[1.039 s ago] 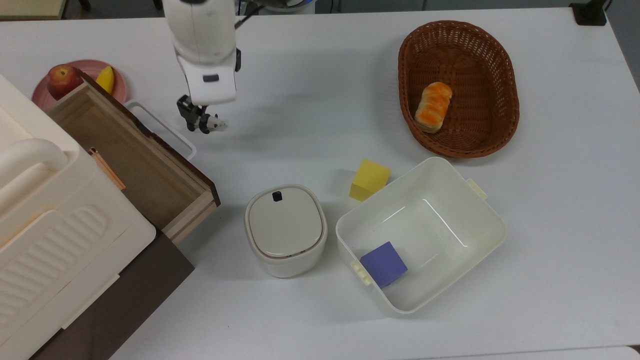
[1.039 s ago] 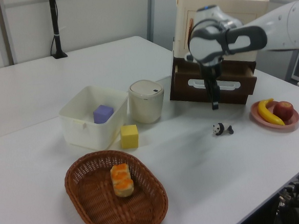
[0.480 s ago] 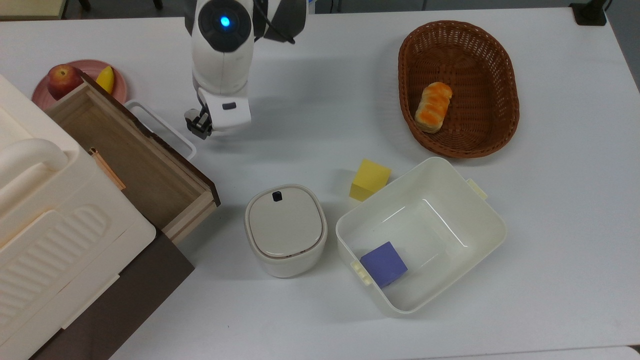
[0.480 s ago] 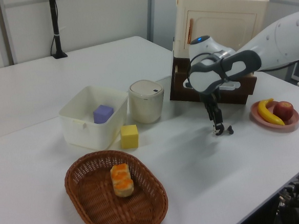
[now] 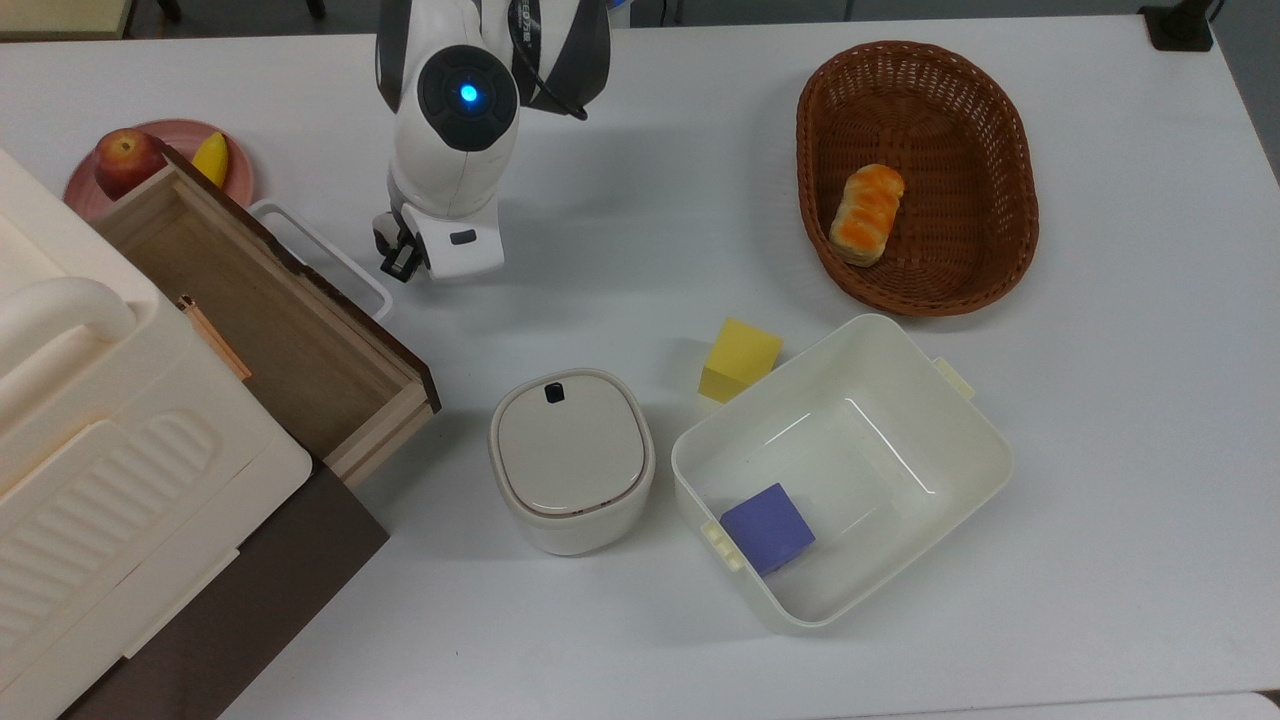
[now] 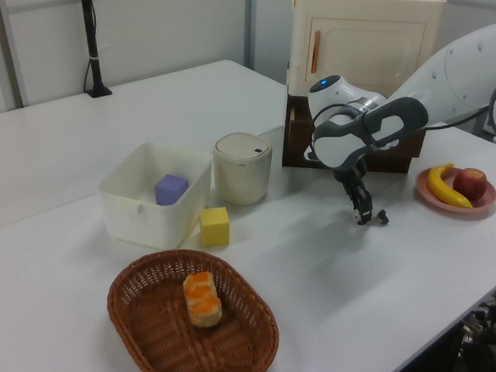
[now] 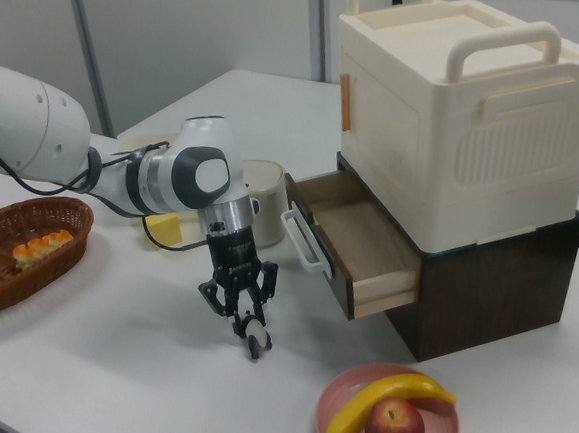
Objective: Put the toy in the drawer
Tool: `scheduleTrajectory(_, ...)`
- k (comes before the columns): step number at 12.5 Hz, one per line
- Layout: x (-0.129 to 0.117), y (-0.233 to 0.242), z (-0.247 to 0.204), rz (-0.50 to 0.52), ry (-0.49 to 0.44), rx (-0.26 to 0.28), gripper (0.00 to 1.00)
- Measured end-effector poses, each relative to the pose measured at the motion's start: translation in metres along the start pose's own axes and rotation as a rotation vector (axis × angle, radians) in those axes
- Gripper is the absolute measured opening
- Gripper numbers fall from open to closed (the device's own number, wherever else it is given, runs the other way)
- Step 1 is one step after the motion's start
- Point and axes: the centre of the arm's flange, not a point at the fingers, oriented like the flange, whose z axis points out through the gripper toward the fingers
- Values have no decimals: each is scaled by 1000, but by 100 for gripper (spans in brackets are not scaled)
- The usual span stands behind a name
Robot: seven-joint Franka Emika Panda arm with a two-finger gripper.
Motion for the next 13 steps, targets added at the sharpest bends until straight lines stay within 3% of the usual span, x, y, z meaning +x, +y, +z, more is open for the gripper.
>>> scheduleTrajectory(4, -11, -5, -45, 19, 20, -48, 41)
scheduleTrajectory(7, -6, -24, -145, 42, 125, -118, 41)
scheduleTrajectory(8, -17, -22, -187, 71, 174, -160, 41)
scheduleTrajectory(9, -24, -20, -202, 86, 192, -180, 41)
scheduleTrajectory(13, -80, 12, -221, 214, 271, -259, 41)
